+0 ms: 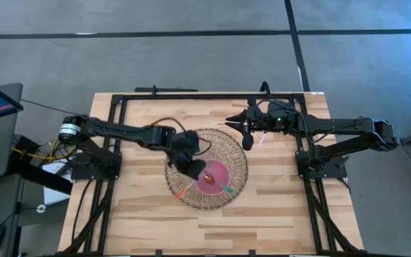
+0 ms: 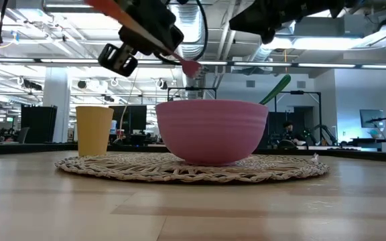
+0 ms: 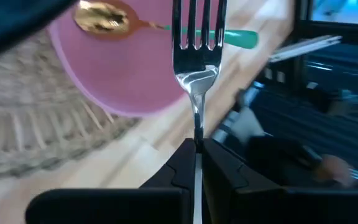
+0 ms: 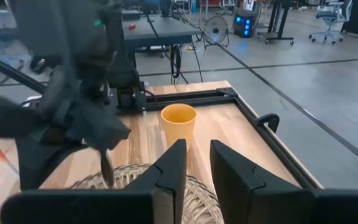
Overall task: Pick & Place Utensil
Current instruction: Put the orange fork into the pink bowl
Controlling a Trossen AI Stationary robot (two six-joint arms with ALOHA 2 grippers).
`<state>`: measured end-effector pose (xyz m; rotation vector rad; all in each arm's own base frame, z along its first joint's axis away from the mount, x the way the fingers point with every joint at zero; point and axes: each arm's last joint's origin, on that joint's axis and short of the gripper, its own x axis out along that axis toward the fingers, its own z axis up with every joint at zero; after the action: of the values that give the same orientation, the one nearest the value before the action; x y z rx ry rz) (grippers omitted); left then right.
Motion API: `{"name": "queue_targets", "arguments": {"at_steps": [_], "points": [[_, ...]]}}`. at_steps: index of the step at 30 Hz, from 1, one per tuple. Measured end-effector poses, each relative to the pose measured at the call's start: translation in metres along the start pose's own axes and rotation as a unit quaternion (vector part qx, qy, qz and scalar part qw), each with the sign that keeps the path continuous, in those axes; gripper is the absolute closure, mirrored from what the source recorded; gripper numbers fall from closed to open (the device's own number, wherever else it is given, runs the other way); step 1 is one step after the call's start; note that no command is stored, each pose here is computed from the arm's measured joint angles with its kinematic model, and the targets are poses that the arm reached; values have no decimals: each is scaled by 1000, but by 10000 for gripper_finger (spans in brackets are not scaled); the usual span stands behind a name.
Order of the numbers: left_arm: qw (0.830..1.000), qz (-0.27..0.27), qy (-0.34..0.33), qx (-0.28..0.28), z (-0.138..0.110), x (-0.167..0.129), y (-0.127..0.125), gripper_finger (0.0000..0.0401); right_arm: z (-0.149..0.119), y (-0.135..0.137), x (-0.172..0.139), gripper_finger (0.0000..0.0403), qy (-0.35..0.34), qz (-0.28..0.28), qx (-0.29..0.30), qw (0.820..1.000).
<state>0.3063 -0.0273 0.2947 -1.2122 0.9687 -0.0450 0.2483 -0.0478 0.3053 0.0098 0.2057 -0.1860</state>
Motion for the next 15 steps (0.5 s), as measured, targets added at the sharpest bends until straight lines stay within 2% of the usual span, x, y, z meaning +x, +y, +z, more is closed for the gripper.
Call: {"name": "queue_targets", "arguments": {"at_steps": [6,11,15], "points": [[998,-44,-2,-45,14,-1,-2,383,-2,0,0,337,10,0,0,1000],[992,-92,35,-82,23,25,-6,383,-3,0,1,337,15,0,1,1000],[989,-81,79,-99,29,49,5,383,-4,0,2,337,19,0,1,1000]]}}
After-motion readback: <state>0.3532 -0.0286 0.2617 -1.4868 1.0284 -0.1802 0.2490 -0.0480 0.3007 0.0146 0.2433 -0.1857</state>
